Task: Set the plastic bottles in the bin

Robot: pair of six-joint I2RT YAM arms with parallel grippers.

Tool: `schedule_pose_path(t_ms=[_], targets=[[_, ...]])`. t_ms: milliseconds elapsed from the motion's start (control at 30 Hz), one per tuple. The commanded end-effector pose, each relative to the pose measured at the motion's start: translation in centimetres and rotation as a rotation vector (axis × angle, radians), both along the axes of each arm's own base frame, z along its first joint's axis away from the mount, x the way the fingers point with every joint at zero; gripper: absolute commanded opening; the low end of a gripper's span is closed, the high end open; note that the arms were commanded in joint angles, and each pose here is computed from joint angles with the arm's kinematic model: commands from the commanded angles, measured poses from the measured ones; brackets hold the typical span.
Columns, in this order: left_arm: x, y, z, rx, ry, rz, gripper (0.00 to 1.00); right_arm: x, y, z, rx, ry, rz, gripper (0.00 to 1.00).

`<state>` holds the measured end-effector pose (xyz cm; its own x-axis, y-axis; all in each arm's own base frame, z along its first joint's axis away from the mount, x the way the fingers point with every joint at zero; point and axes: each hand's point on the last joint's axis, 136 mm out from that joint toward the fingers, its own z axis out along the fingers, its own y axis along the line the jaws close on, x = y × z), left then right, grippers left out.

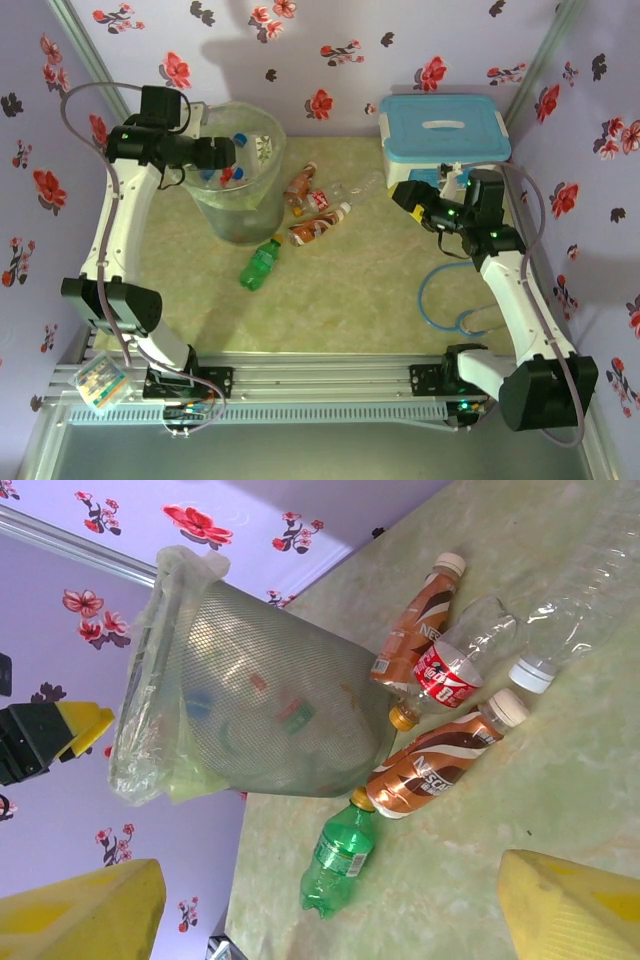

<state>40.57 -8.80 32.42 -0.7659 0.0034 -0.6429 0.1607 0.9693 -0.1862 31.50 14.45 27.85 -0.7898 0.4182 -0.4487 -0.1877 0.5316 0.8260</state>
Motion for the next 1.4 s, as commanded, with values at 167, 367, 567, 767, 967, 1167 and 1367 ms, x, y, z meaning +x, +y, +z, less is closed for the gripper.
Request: schedule_pose_path(t_ms=[167, 367, 567, 767, 967, 1167, 1367], targets=[[1.7, 0.5, 0.5, 0.042, -0.021, 0.006, 0.66, -0.1, -0.4, 0.0, -0.026, -0.02, -0.012, 0.87], [2.1, -1.2, -2.4, 0.122, 0.038, -0.066, 0.63, -0.2, -0.5, -0.1, -0.028, -0.016, -0.017, 0.86], [3.0, 1.2, -5.5, 0.31, 0.097, -0.019, 0.58, -0.2, -0.5, 0.0, -0.026, -0.016, -0.017, 0.86], [4.1, 3.1, -5.9, 0.411, 0.085, 0.053, 0.52, -0.2, -0.5, 0.1, -0.025, -0.016, -0.021, 0.86], [4.8, 4.2, -6.6, 0.431, 0.108, 0.088, 0.5, -0.1, -0.6, -0.2, -0.027, -0.008, -0.023, 0.86], [5.2, 4.4, -6.6, 0.431, 0.115, 0.097, 0.64, -0.3, -0.6, -0.2, -0.033, -0.01, -0.022, 0.86], [5.2, 2.8, -2.6, 0.331, 0.015, 0.065, 0.81, -0.3, -0.6, -0.2, -0.035, -0.008, -0.023, 0.86]])
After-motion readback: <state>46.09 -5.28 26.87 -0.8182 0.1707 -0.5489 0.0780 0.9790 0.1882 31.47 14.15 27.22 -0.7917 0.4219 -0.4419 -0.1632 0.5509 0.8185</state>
